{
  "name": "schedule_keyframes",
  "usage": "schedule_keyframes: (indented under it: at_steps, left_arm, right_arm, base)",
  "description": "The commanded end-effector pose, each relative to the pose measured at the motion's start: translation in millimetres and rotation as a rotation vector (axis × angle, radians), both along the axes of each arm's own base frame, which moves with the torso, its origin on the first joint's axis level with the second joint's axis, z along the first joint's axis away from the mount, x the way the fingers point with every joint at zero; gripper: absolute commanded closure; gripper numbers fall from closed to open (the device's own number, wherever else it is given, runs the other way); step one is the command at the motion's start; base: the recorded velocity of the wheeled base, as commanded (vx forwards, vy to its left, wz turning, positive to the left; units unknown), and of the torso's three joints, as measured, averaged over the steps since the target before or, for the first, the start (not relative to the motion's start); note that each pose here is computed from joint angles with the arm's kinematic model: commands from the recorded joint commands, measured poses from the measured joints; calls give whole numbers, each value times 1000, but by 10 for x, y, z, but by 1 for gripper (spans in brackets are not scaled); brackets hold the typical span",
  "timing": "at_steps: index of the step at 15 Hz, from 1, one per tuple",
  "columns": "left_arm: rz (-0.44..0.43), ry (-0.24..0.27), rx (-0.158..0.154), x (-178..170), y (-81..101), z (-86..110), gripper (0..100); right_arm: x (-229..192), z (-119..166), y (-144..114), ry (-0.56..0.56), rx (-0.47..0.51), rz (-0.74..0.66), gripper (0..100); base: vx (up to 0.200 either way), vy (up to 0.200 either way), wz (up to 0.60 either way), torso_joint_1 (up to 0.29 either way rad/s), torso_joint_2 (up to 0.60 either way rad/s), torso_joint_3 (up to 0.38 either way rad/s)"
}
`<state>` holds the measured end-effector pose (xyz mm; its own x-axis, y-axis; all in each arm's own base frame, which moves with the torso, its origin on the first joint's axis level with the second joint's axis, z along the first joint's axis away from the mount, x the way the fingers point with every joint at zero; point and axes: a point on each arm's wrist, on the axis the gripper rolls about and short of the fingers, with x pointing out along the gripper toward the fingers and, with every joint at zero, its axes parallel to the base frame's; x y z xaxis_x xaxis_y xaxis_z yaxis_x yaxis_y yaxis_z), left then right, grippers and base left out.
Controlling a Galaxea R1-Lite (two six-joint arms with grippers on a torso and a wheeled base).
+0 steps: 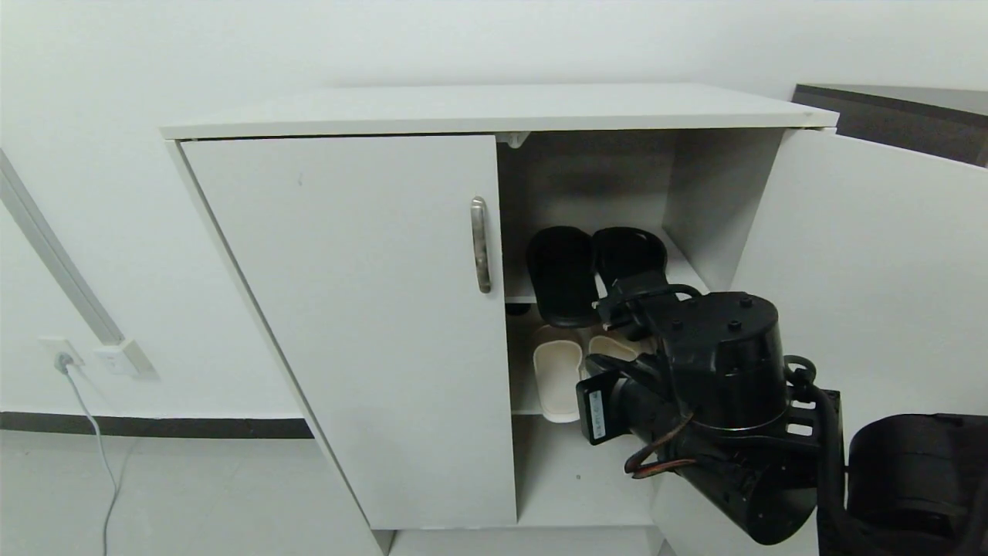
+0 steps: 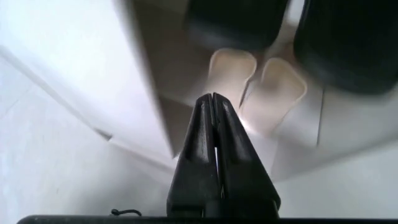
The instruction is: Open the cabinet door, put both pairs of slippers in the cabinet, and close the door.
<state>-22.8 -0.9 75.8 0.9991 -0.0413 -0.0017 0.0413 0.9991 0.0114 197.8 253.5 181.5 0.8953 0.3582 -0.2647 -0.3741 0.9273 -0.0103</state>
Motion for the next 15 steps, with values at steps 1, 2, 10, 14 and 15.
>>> schedule_keyframes:
  at_steps: [1,2,10,14,15]
  left_arm:
    - [0,1,1,1,0,0,100]
    - [0,1,1,1,0,0,100]
    - [0,1,-1,1,0,0,100]
    - [0,1,1,1,0,0,100]
    - [0,1,1,1,0,0,100]
  right_arm:
    - [-9,-20,7,5,-7,4,100]
    - [-11,-24,6,6,-8,4,100]
    - [-13,-67,3,15,-20,5,100]
    - [-15,-84,1,19,-25,6,100]
    - [-15,-93,1,21,-27,6,100]
  base:
    - [-200,0,0,-7,-12,12]
    - [-200,0,0,7,2,2]
    - [-200,0,0,2,4,2]
    - [-100,0,0,1,2,2]
    - [0,0,0,0,0,0]
